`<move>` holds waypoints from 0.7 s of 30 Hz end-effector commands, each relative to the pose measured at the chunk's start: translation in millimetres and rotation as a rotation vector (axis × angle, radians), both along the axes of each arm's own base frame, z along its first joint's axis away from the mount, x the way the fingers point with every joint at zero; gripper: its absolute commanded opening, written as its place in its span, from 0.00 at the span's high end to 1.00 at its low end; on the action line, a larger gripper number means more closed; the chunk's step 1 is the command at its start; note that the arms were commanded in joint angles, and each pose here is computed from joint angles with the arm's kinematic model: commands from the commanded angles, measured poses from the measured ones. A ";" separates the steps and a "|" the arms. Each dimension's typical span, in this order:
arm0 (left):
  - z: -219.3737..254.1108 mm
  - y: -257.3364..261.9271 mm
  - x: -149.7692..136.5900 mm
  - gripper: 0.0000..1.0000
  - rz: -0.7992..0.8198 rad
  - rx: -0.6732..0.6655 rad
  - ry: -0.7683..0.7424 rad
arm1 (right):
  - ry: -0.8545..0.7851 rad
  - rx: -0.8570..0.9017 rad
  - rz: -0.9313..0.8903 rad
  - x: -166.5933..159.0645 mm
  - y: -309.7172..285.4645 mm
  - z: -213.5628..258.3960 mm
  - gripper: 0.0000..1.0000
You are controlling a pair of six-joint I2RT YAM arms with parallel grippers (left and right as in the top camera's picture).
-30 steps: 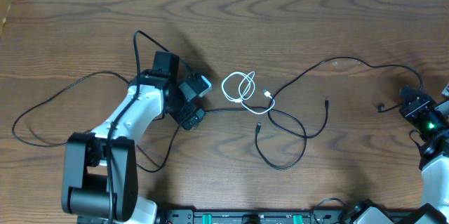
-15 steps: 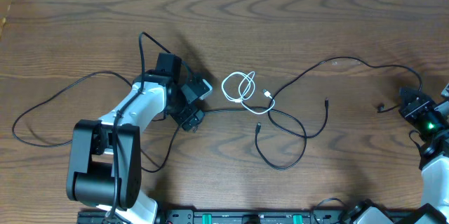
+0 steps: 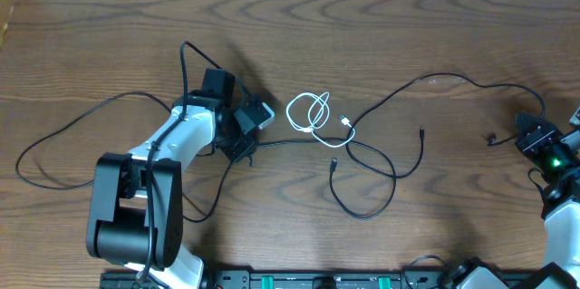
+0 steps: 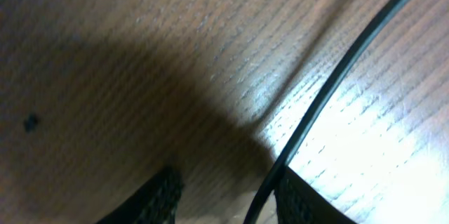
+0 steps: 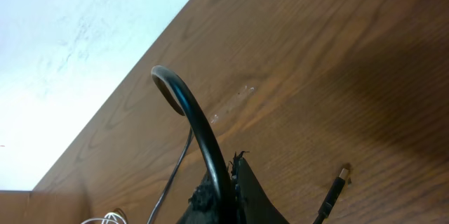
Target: Untangle cables
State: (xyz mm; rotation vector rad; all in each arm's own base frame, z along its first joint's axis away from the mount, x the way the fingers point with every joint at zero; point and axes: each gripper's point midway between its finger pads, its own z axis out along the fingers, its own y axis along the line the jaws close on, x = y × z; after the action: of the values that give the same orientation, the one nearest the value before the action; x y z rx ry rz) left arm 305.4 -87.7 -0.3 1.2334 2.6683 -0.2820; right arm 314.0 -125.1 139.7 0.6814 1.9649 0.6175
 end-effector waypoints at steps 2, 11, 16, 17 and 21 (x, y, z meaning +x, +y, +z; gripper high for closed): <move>-4.4 -1.7 -4.3 0.57 -0.009 -0.006 0.028 | -0.013 -0.024 0.022 1.5 3.7 4.8 0.99; -11.4 3.9 -7.6 0.91 -0.009 0.026 0.038 | -0.013 -0.024 0.022 1.4 3.8 4.7 0.99; -12.5 10.3 -3.2 0.92 -0.004 0.065 0.019 | -0.013 -0.024 0.021 1.4 3.7 4.7 0.99; -12.7 12.4 -1.3 0.92 -0.002 0.078 0.011 | -0.013 -0.024 0.022 1.4 3.8 4.6 0.99; -13.5 24.9 6.2 0.92 0.023 0.151 -0.020 | -0.013 -0.024 0.021 1.4 3.7 4.7 0.99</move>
State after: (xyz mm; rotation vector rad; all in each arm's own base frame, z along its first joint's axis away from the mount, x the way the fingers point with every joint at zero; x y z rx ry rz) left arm 312.1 -79.6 -2.9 1.2326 2.6718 -0.1977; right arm 313.6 -124.8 139.2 0.6842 1.9670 0.6195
